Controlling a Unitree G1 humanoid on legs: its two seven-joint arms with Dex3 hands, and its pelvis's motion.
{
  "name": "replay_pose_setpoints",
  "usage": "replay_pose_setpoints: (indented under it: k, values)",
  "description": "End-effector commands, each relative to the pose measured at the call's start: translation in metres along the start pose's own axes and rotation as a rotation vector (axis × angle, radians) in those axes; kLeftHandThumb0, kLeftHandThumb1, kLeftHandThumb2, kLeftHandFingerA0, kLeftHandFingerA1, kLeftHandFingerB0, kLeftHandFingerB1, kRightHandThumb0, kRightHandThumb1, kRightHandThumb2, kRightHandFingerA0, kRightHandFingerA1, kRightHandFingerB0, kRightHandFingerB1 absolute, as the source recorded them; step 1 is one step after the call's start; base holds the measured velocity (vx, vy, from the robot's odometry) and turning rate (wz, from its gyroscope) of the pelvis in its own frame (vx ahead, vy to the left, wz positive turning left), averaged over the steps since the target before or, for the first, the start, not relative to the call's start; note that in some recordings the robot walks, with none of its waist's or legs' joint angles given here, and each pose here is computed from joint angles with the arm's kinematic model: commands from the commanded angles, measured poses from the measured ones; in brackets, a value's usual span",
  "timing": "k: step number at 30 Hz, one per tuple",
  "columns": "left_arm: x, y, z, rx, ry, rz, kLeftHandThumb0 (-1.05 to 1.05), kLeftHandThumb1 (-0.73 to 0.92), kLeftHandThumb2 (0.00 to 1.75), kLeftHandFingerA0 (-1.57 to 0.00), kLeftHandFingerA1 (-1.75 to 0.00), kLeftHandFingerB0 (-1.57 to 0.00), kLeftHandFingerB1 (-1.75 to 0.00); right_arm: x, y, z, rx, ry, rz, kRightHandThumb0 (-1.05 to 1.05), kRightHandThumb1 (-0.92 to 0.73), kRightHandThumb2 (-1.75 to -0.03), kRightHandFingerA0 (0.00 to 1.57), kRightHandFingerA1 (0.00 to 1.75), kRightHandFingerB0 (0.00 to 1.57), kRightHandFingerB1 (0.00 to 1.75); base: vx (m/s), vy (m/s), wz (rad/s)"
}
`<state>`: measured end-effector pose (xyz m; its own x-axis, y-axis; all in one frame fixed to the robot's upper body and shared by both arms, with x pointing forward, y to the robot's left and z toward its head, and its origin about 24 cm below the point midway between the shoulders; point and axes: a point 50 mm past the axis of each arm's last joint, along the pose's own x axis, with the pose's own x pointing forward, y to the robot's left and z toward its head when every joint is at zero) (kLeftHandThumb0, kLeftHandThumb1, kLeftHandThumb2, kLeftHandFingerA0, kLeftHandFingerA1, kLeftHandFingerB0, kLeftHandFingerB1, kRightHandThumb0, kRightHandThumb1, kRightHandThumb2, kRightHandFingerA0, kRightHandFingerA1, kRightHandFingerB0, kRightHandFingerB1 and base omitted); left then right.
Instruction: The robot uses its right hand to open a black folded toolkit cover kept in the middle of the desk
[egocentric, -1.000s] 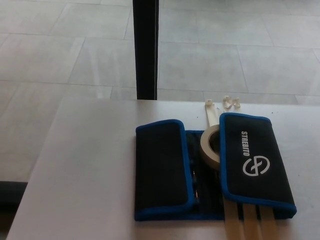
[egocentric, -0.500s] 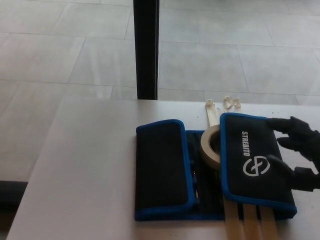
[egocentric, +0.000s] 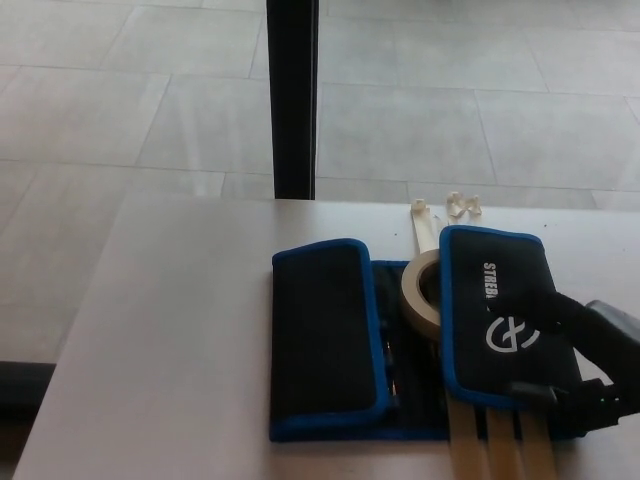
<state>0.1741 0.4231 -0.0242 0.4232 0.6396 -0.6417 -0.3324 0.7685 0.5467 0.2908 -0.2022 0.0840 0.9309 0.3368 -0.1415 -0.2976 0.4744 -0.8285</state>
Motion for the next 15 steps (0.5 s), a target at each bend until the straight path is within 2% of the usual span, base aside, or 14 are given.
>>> replay_pose_setpoints:
  k: [1, 5, 6, 7, 8, 9, 10, 12, 13, 14, 15]
  values:
    - [-0.001, 0.010, 0.001, 0.000, 0.031, 0.020, -0.62, 0.20, 1.22, -0.59, -1.02, 0.00, -0.72, -0.014, 0.003, -0.004, -0.516, -0.109, 0.167, -0.50, -0.69, -0.60, 0.32, 0.55, 0.39, 0.39, 0.00, 0.000, 0.00]
    - [-0.001, 0.011, 0.000, -0.009, 0.030, 0.016, -0.62, 0.18, 1.20, -0.58, -1.00, -0.01, -0.72, -0.012, 0.003, -0.008, -0.567, -0.113, 0.134, -0.51, -0.68, -0.60, 0.36, 0.56, 0.43, 0.40, 0.00, 0.000, 0.00]
    - [-0.001, 0.011, 0.000, -0.008, 0.028, 0.015, -1.02, 0.30, 1.46, -0.63, -1.17, 0.00, -0.84, -0.011, 0.003, -0.008, -0.578, -0.111, 0.130, -0.52, -0.69, -0.60, 0.36, 0.57, 0.42, 0.40, 0.00, 0.000, 0.00]
    - [-0.001, 0.011, 0.000, -0.002, 0.026, 0.012, -1.05, 0.32, 1.48, -0.65, -1.19, -0.10, -0.90, -0.010, 0.004, -0.009, -0.601, -0.114, 0.112, -0.58, -0.53, -0.92, 0.36, 0.63, 0.36, 0.54, 0.00, 0.000, 0.00]
    - [-0.001, 0.011, -0.001, 0.006, 0.026, 0.014, -0.63, 0.18, 1.21, -0.56, -1.00, 0.00, -0.71, -0.009, 0.004, -0.010, -0.619, -0.113, 0.104, -0.57, -0.53, -0.91, 0.33, 0.62, 0.38, 0.55, 0.00, 0.000, 0.00]
    - [-0.001, 0.012, -0.001, 0.009, 0.027, 0.016, -0.63, 0.18, 1.21, -0.56, -1.00, 0.00, -0.71, -0.009, 0.005, -0.010, -0.625, -0.111, 0.103, -0.57, -0.53, -0.91, 0.33, 0.62, 0.38, 0.55, 0.00, 0.000, 0.00]
    - [-0.001, 0.013, -0.001, 0.010, 0.026, 0.018, -0.70, 0.17, 1.24, -0.54, -1.02, 0.00, -0.75, -0.007, 0.006, -0.010, -0.631, -0.106, 0.094, -0.49, -0.66, -0.59, 0.35, 0.55, 0.45, 0.40, 0.00, 0.000, 0.00]
    - [-0.001, 0.013, -0.001, 0.026, 0.021, 0.013, -0.72, 0.18, 1.25, -0.59, -1.04, -0.05, -0.76, -0.003, 0.010, -0.010, -0.676, -0.090, 0.065, -0.50, -0.67, -0.59, 0.36, 0.52, 0.45, 0.39, 0.00, 0.000, 0.00]
    - [-0.001, 0.013, -0.001, 0.028, 0.022, 0.014, -0.68, 0.18, 1.22, -0.61, -1.03, 0.00, -0.73, -0.002, 0.011, -0.010, -0.687, -0.085, 0.055, -0.58, -0.53, -0.91, 0.31, 0.58, 0.40, 0.54, 0.00, 0.000, 0.00]
    - [-0.001, 0.013, -0.001, 0.030, 0.024, 0.015, -0.68, 0.18, 1.22, -0.61, -1.03, 0.00, -0.73, -0.001, 0.012, -0.010, -0.696, -0.081, 0.047, -0.58, -0.53, -0.91, 0.31, 0.58, 0.40, 0.54, 0.00, 0.000, 0.00]
    - [-0.001, 0.013, 0.000, 0.028, 0.021, 0.018, -1.05, 0.31, 1.48, -0.64, -1.19, -0.13, -0.93, 0.002, 0.015, -0.009, -0.721, -0.053, 0.042, -0.52, -0.68, -0.60, 0.34, 0.51, 0.43, 0.36, 0.00, 0.000, 0.00]
